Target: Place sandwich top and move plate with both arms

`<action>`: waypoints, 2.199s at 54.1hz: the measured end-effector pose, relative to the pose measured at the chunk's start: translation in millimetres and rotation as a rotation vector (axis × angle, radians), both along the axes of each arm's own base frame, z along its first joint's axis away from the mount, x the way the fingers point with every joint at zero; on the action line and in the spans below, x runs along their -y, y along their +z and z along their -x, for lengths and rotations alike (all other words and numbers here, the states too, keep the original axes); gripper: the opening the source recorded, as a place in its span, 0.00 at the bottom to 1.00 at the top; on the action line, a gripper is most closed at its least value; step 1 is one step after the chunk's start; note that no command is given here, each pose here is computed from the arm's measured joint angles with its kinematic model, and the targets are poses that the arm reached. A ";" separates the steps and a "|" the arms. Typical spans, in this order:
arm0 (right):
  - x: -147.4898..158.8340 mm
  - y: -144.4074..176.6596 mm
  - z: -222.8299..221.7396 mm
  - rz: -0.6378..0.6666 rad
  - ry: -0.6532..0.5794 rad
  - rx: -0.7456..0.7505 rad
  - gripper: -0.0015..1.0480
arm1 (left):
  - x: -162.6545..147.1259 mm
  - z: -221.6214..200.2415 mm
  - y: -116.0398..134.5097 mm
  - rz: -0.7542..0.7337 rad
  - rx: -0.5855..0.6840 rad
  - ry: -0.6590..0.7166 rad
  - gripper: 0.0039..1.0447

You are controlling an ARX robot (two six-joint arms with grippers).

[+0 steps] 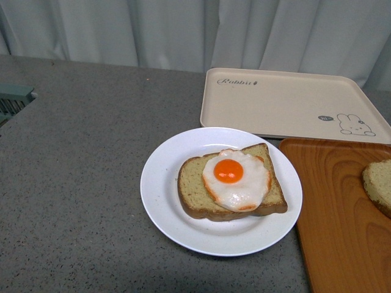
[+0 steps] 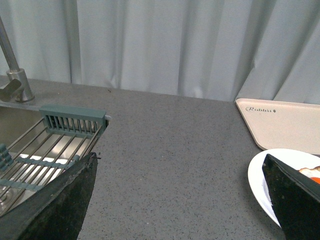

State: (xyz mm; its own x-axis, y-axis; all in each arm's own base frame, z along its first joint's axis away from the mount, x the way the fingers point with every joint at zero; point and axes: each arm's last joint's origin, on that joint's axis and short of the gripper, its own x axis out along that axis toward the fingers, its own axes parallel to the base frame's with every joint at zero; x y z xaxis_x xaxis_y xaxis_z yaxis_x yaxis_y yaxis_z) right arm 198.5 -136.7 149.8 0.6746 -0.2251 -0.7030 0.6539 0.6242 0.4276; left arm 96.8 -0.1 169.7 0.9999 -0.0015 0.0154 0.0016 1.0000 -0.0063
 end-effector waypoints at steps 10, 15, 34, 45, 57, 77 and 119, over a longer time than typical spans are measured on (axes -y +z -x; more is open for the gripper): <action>-8.0 -11.2 -13.1 -0.002 0.012 -0.037 0.91 | 0.0 0.0 0.0 0.000 0.000 0.000 0.94; -12.1 -13.4 -18.6 0.022 0.017 -0.050 0.91 | 0.0 0.0 0.0 0.000 0.000 0.000 0.94; -17.6 -25.3 -36.7 0.091 0.046 -0.094 0.91 | 0.0 0.0 0.0 0.000 0.000 0.000 0.94; -29.3 -30.1 -51.8 0.103 0.093 -0.106 0.91 | 0.0 0.0 0.0 0.000 0.000 0.000 0.94; -33.6 -35.0 -62.4 0.107 0.089 -0.125 0.91 | 0.0 0.0 0.0 0.000 0.000 0.000 0.94; -44.9 -53.2 -72.2 0.093 0.100 -0.158 0.91 | 0.0 0.0 0.0 0.000 0.000 0.000 0.94; -49.2 -74.0 -80.6 0.083 0.069 -0.138 0.91 | 0.0 0.0 0.0 0.000 0.000 0.000 0.94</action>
State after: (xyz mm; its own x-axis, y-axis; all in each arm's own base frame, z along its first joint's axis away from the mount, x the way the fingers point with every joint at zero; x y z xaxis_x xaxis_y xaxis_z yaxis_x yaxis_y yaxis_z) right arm 279.1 -87.5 75.8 0.5887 -0.2421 -0.7713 0.6570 0.6992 0.2820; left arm 96.8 -0.1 169.7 0.9999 -0.0015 0.0154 0.0016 1.0000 -0.0063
